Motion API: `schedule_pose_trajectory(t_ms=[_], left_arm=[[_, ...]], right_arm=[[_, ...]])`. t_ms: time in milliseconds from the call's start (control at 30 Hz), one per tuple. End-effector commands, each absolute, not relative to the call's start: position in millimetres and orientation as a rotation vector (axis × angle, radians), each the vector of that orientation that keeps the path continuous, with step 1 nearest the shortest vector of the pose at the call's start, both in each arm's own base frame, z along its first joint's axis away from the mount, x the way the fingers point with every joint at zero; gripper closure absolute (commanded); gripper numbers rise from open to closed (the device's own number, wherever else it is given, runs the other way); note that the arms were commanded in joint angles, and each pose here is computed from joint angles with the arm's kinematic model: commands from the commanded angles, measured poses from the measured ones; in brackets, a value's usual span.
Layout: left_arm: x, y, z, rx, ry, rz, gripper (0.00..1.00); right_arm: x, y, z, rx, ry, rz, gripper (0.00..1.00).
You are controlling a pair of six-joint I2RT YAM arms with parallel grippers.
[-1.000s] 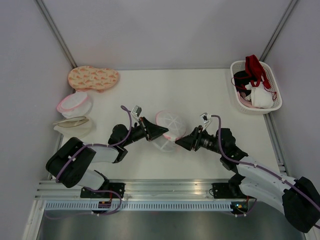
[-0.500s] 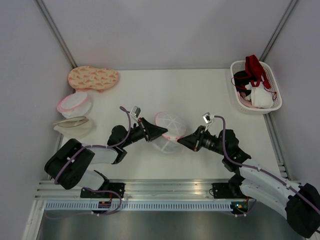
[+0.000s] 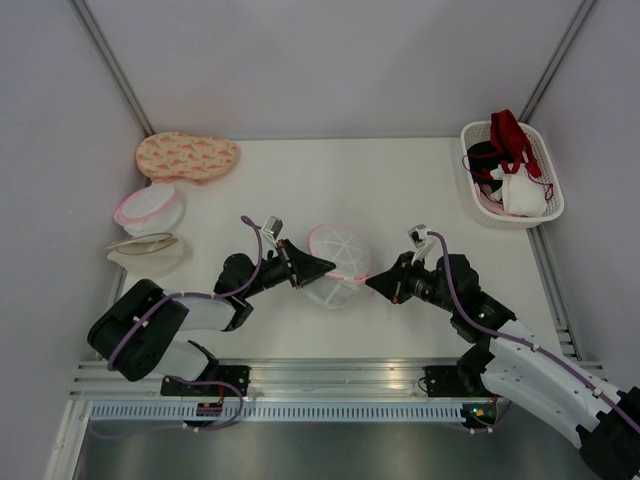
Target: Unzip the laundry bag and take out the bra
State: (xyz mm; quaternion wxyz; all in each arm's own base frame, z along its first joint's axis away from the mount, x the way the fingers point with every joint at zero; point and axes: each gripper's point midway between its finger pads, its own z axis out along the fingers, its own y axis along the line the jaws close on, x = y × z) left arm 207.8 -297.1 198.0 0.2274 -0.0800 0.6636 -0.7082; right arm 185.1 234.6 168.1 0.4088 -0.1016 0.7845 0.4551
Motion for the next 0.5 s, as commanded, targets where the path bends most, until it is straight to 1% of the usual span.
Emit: schedule_pose_trajectory(t_ms=[0, 167, 367, 467], left_arm=[[182, -275, 288, 0.062, 1.354, -2.064, 0.98], [178, -274, 285, 0.095, 1.371, -2.066, 0.98], [169, -276, 285, 0.178, 1.386, -2.083, 0.98], [167, -276, 286, 0.203, 1.389, -2.089, 0.98]], right_arm=[[199, 191, 129, -0.185, 2.148, 0.793, 1.00], [211, 165, 122, -0.121, 2.204, 0.583, 1.00], [221, 156, 110, -0.052, 2.265, 0.470, 1.00], [226, 164, 115, -0.061, 2.246, 0.506, 1.00]])
